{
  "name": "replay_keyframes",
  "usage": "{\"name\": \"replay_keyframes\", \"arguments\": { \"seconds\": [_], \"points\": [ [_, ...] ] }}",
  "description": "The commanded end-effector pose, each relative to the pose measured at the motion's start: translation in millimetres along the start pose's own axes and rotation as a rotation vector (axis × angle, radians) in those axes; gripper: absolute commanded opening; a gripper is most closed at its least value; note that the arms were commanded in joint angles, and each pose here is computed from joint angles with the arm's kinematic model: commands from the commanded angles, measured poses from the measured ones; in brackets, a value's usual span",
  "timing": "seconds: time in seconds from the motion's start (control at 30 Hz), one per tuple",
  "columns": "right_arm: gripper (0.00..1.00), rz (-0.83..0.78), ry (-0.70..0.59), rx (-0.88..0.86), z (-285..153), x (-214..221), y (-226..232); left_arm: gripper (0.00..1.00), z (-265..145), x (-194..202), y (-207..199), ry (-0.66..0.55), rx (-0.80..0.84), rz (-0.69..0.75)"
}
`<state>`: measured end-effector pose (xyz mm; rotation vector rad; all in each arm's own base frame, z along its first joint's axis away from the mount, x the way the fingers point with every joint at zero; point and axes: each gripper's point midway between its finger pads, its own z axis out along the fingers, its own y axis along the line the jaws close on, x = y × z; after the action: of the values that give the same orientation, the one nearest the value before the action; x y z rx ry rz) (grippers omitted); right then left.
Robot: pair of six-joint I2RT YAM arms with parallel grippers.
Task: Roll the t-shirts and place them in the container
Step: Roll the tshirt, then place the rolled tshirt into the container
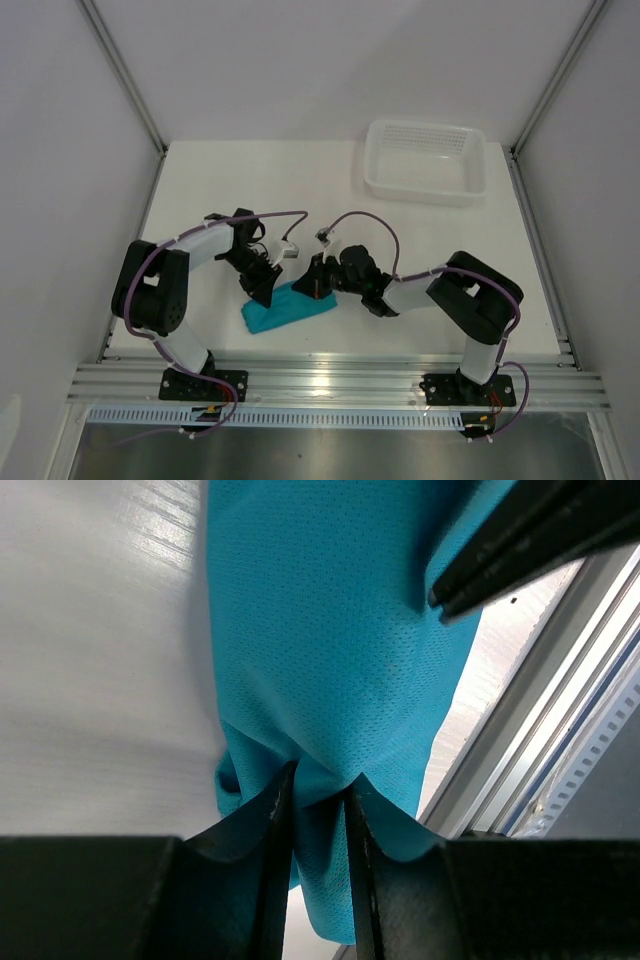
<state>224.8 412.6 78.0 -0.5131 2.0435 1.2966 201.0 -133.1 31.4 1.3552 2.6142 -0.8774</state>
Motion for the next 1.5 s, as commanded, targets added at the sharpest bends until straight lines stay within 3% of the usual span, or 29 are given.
{"name": "replay_keyframes", "arguments": {
  "seconds": [0.0, 0.43, 0.63, 0.77, 0.9, 1.0, 1.07, 1.17, 1.33, 1.47],
  "points": [
    [0.00, -0.033, -0.066, -0.077, 9, -23, 20, 0.28, -8, -6, 7, -0.021, -0.037, 0.044],
    [0.01, 0.054, -0.087, 0.016, 17, -19, -13, 0.33, -11, -9, 8, -0.025, -0.051, 0.059],
    [0.00, 0.207, -0.102, 0.138, 14, -19, -36, 0.51, -20, -9, 11, -0.027, -0.117, 0.100],
    [0.00, 0.233, -0.073, 0.231, 20, -23, -48, 0.62, -42, -23, 6, -0.094, -0.195, 0.137],
    [0.01, 0.244, -0.026, 0.273, 21, -19, -54, 0.63, -69, -38, -3, -0.177, -0.271, 0.168],
    [0.01, 0.261, -0.016, 0.263, 20, -15, -54, 0.59, -91, -51, -15, -0.281, -0.332, 0.200],
    [0.01, 0.283, -0.013, 0.252, 22, -12, -54, 0.49, -100, -59, -33, -0.346, -0.351, 0.242],
    [0.00, 0.320, -0.026, 0.222, 26, -7, -49, 0.39, -77, -50, -47, -0.292, -0.338, 0.305],
    [0.00, 0.341, -0.043, 0.184, 34, -4, -42, 0.29, -45, -27, -29, -0.189, -0.321, 0.267],
    [0.00, 0.360, -0.075, 0.201, 29, -6, -41, 0.27, -43, -29, -8, -0.187, -0.353, 0.220]
  ]
}}
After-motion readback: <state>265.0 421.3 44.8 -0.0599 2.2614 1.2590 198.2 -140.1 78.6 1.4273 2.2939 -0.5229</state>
